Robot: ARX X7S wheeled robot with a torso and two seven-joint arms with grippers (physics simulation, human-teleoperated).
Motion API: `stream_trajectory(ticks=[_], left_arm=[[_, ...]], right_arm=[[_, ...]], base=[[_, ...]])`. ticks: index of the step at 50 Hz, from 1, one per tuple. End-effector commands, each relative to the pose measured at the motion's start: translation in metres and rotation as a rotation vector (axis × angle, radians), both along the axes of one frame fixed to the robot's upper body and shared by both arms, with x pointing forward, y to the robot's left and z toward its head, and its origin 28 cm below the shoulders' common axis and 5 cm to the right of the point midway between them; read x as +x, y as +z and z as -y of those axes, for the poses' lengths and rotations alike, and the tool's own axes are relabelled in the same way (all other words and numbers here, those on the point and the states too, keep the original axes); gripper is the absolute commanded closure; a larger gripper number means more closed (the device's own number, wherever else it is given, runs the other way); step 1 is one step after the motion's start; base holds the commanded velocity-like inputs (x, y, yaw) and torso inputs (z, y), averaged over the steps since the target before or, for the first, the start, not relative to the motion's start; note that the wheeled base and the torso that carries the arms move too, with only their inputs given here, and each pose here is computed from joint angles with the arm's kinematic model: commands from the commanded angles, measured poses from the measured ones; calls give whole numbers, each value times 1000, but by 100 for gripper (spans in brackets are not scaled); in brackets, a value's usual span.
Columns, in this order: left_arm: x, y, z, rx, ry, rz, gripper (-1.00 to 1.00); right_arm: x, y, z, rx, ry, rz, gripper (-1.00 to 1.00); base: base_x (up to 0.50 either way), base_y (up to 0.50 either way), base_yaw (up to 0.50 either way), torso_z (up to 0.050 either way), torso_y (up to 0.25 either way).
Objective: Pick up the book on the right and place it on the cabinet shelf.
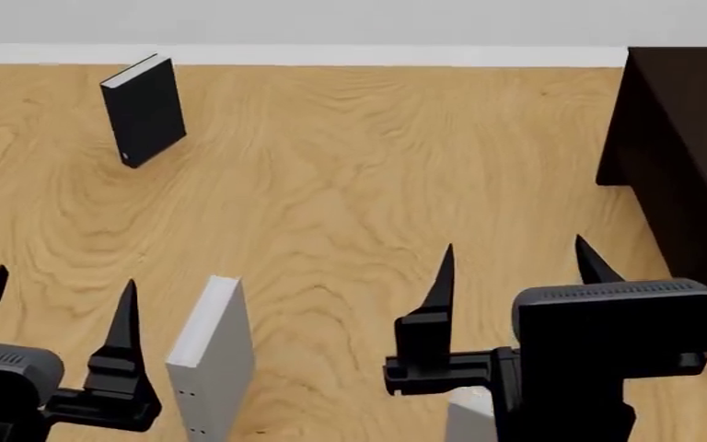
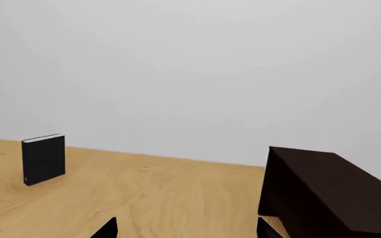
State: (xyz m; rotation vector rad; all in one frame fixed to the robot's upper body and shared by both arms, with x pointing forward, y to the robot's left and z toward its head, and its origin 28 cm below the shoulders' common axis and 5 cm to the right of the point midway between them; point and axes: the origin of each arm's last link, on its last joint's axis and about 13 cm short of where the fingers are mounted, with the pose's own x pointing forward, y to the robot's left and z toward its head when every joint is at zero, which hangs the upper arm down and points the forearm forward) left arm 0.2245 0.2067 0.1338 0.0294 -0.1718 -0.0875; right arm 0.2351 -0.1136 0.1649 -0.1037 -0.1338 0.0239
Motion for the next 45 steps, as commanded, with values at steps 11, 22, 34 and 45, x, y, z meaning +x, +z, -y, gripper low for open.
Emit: stream_trajectory(ticks=[11,22,34,45], left_arm=[[-1,1,0,-2,1,5,-100],[0,1,0,0,0,5,-100],[0,0,1,1,1,4,-100],[-2,1,0,-3,6,12,-100]], right_arm=[[0,0,-1,-4,4,2,-100],[0,-1,0,-4,5,2,-100],[1,-2,0,1,3,-3,-100],[0,-1,0,1,1,-1,-100]], base=[[408,-169,0,0,0],[406,-170,0,0,1],[377,-115,0,0,2],[23,0,0,0,0]])
